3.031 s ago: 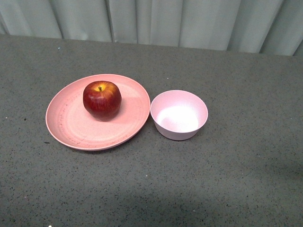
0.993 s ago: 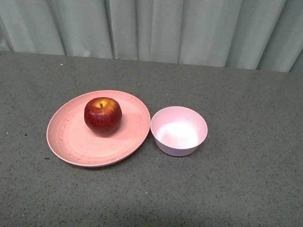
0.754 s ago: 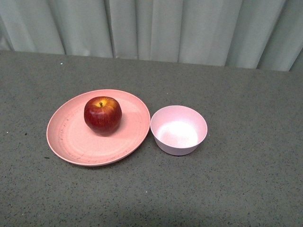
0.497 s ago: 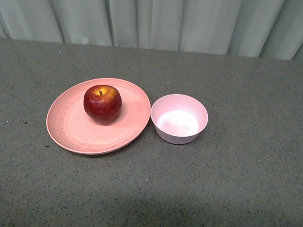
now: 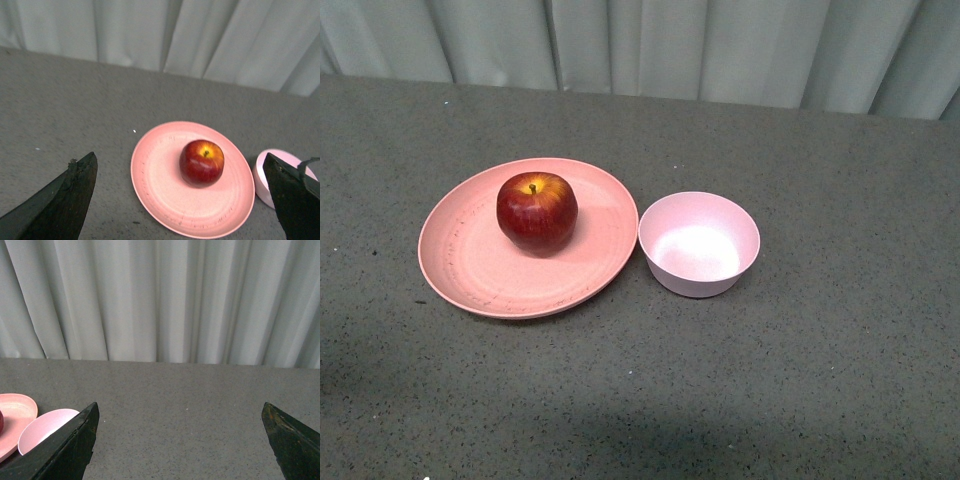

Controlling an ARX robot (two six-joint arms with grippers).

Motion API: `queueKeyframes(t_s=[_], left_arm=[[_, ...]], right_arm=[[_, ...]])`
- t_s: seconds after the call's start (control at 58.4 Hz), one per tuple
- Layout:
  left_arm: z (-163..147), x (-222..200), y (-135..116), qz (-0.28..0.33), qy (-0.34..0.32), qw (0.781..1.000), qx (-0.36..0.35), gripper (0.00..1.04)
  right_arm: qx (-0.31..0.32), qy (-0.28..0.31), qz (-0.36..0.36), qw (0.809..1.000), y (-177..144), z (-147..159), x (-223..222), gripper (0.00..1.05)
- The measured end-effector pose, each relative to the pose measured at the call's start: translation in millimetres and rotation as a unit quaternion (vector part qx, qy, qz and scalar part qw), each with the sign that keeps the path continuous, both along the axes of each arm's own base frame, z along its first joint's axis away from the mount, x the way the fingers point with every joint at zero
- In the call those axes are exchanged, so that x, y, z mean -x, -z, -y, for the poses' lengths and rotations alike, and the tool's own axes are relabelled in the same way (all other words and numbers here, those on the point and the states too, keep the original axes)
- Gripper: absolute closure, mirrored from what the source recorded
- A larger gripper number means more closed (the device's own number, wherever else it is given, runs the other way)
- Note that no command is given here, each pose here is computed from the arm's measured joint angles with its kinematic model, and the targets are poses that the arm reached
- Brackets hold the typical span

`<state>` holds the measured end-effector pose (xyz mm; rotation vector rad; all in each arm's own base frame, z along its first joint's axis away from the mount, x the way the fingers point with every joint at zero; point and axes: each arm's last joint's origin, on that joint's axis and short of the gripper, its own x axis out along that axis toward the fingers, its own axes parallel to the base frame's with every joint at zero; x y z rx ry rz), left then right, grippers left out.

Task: Move apple from plate to bowl

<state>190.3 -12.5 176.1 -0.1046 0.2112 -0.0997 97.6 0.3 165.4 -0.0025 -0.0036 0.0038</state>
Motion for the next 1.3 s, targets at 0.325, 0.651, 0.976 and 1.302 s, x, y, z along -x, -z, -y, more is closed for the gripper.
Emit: queueKeyframes(t_s=[0.325, 0.651, 0.976, 1.302], left_arm=[[36, -87, 25, -0.14, 0.077, 0.986, -0.046, 0.07], [62, -145, 51, -0.208, 0.095, 0.971, -0.074, 0.07], [74, -169, 69, -0.243, 0.104, 0.961, -0.076, 0.07], [77, -182, 92, -0.273, 0.112, 0.952, -0.086, 0.07]], right_arm=[[0.0, 0.0, 0.0, 1.0, 0, 0, 0, 0.09], [0.0, 0.0, 0.0, 1.0, 0, 0, 0, 0.09], [0.0, 0.0, 0.0, 1.0, 0, 0, 0, 0.09], [0.0, 0.0, 0.0, 1.0, 0, 0, 0, 0.09]])
